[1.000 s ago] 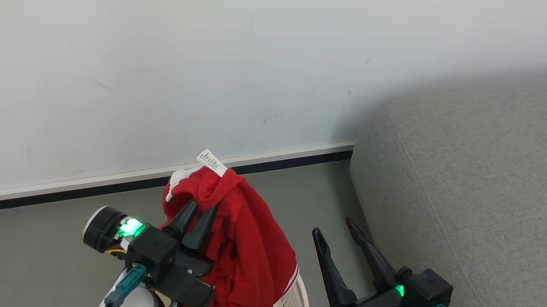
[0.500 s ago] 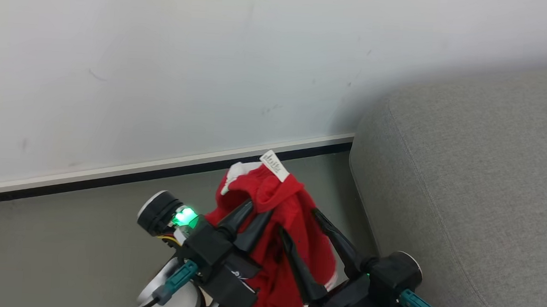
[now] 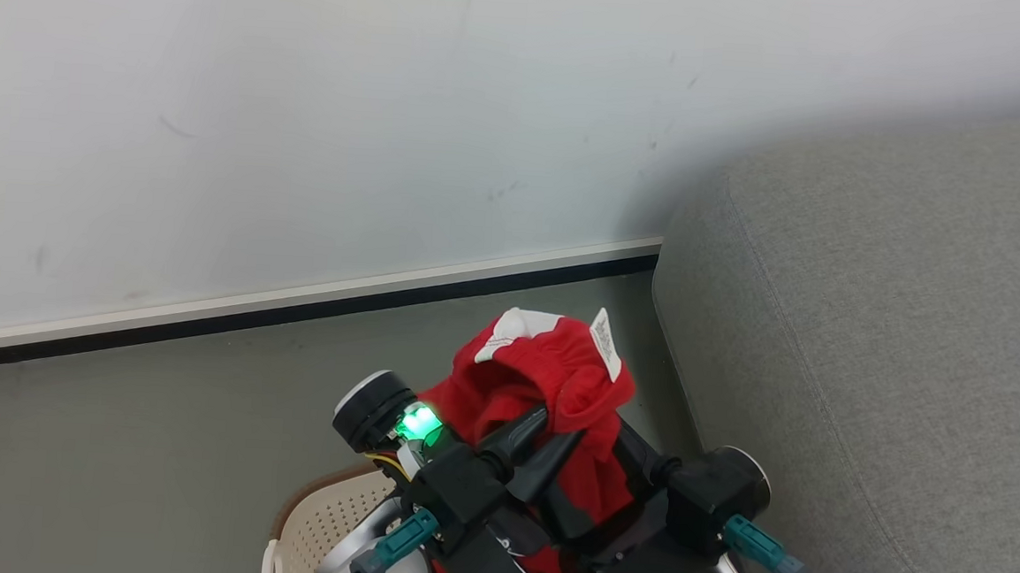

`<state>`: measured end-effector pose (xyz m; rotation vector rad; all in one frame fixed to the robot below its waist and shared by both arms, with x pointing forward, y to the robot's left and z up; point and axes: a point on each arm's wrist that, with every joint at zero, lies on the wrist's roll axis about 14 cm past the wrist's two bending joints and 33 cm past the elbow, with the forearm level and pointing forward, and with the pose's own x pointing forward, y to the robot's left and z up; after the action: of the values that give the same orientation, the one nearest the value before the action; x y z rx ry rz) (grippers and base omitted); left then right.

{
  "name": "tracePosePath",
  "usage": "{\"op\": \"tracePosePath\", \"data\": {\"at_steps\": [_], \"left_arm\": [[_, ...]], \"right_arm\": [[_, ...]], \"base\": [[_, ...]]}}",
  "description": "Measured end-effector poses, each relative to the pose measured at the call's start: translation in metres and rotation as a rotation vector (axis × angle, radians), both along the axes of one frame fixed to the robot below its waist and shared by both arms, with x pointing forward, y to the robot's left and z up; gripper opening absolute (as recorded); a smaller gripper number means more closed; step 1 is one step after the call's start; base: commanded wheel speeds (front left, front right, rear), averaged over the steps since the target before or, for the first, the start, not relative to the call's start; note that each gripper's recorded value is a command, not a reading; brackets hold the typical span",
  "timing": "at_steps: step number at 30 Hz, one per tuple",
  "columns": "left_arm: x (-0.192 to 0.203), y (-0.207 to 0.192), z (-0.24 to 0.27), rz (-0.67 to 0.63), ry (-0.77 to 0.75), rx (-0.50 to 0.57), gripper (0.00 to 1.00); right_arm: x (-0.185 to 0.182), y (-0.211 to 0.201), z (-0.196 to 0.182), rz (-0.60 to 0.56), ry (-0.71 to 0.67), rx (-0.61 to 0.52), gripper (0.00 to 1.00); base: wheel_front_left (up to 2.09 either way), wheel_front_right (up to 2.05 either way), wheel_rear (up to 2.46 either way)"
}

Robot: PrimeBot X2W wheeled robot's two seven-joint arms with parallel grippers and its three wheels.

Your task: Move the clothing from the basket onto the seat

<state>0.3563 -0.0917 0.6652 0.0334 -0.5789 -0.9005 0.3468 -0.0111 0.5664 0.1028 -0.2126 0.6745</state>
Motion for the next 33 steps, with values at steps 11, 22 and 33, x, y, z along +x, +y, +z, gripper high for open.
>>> {"op": "tracePosePath", "data": {"at_steps": [11,22,33], "left_arm": [[-0.003,-0.005,0.003,-0.020,0.015,-0.011,0.00],[0.008,0.008,0.006,0.029,0.029,-0.035,0.19],[0.018,0.031,0.004,0.108,0.040,-0.059,1.00]], "right_arm": [[0.008,-0.003,0.001,-0.020,-0.014,-0.021,0.00],[0.010,-0.008,0.007,-0.041,-0.035,-0.017,0.00],[0.016,-0.026,0.015,-0.108,-0.057,-0.004,0.00]], "base": [[0.00,0.00,0.00],[0.00,0.00,0.00],[0.00,0.00,0.00]]}}
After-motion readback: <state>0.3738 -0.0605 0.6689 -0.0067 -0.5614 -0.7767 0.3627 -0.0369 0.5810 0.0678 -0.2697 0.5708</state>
